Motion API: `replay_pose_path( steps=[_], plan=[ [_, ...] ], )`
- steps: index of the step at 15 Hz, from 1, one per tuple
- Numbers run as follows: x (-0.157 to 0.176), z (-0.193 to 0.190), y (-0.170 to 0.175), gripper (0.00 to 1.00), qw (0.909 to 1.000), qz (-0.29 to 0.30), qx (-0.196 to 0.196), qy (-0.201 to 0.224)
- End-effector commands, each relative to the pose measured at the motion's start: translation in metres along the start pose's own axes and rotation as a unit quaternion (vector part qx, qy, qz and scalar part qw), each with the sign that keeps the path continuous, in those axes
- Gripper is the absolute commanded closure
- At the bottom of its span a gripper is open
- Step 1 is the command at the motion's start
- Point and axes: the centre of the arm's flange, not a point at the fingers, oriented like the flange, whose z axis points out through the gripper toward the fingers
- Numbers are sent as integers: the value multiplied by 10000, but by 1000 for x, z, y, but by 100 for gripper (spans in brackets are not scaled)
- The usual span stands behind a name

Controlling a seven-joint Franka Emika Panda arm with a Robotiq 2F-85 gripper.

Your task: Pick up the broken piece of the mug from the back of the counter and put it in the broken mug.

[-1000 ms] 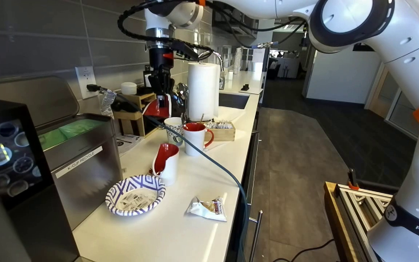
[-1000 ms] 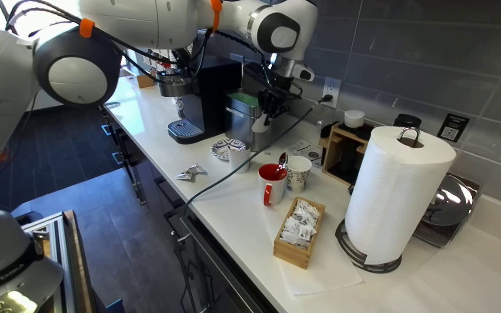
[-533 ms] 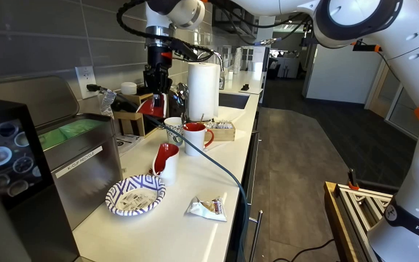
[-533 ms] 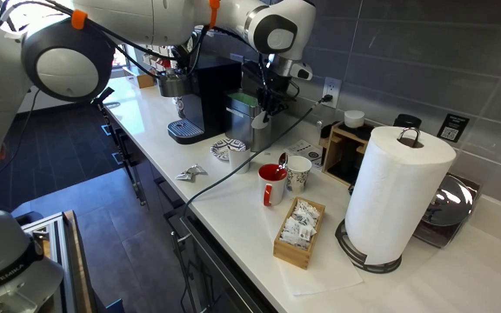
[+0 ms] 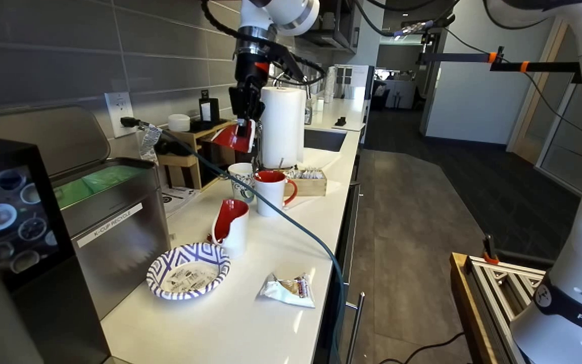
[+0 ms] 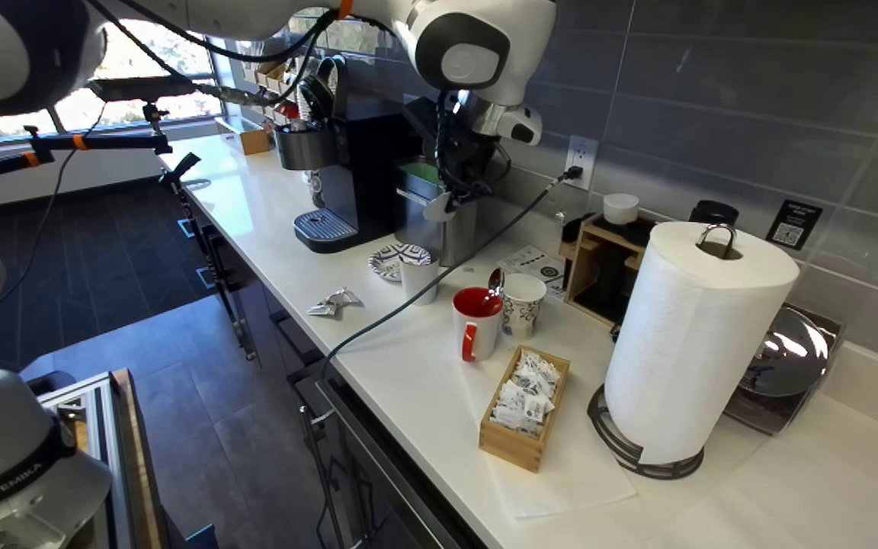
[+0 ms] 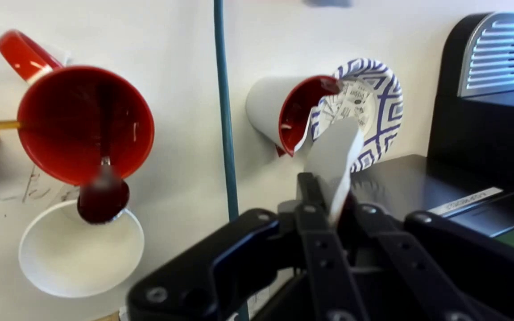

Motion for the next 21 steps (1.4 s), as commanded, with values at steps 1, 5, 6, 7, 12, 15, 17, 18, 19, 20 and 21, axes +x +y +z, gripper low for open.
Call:
replay_pose_path(
  steps=[1,5,6,7,12,15,17,18,19,20,21],
  plan=[
    [-85,16,16,97,9954,-645,582,-406],
    [-144,7,21,97,9820,-1582,937,-421],
    [-158,6,19,97,9798,-1699,983,-384],
    [-173,6,16,97,9777,-1798,1032,-342],
    [-167,-5,18,89,9789,-1759,965,-388],
    [-182,3,-16,97,9870,-1440,695,-140],
    [-189,8,-41,97,9919,-1148,527,117],
    [-194,9,-53,97,9945,-937,398,263],
    [-197,12,-62,97,9958,-762,299,407],
    [-201,11,-69,97,9963,-564,242,596],
    [-204,14,-73,97,9962,-388,157,759]
  ],
)
